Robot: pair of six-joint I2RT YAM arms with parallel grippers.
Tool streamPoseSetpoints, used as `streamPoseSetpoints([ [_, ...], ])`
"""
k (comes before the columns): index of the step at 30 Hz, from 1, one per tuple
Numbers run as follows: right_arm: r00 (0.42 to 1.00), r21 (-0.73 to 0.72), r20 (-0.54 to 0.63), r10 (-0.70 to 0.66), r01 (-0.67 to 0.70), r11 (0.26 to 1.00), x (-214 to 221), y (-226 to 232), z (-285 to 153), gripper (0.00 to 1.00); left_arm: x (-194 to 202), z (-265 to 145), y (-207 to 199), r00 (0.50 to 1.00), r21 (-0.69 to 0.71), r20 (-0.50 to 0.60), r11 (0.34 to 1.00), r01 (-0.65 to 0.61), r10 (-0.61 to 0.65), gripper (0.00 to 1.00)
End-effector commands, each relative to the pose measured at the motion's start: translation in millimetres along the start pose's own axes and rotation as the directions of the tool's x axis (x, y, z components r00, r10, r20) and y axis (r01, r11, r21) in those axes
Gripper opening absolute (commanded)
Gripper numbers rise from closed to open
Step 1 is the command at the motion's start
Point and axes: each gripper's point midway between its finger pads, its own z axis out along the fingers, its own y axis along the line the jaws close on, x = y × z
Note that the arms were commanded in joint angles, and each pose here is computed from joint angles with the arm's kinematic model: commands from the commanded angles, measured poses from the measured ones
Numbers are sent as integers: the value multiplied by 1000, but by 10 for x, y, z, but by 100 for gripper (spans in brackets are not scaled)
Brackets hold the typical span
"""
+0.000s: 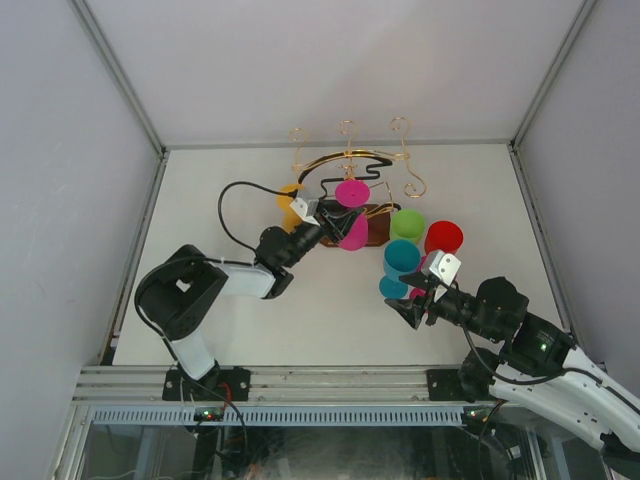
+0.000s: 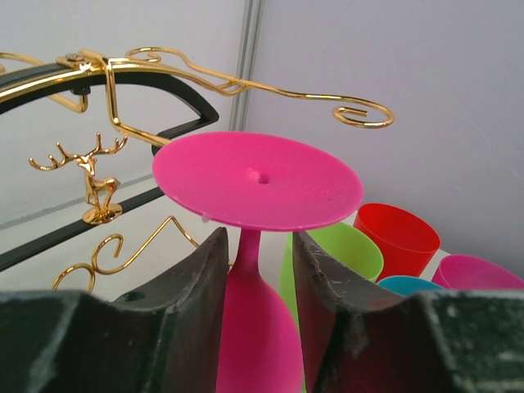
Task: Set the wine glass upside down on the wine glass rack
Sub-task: Turn the wine glass upside down at the wine rack.
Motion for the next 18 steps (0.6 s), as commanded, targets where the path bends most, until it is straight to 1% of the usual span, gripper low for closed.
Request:
streamPoseSetpoints([
  [1,997,6,79,-9,9,1000,-264,-6,-62,56,-128,-84,9,999,-16,42,1000,-16,17,44],
  [3,997,9,79,-12,11,1000,-270,-12,-64,56,-139,-141,2,999,-20,37,1000,-21,21,47],
  [9,996,29,82,-19,17,999,-291,-48,-88,57,-103,-395,0,1000,-51,8,999,-19,20,64],
  [13,995,51,101,-20,15,999,-339,-87,-104,57,-67,-578,72,1000,-113,-14,993,-25,23,70],
  [18,994,72,108,-10,2,997,-376,-124,-101,57,-60,-705,80,1000,-153,-31,988,-11,7,74],
])
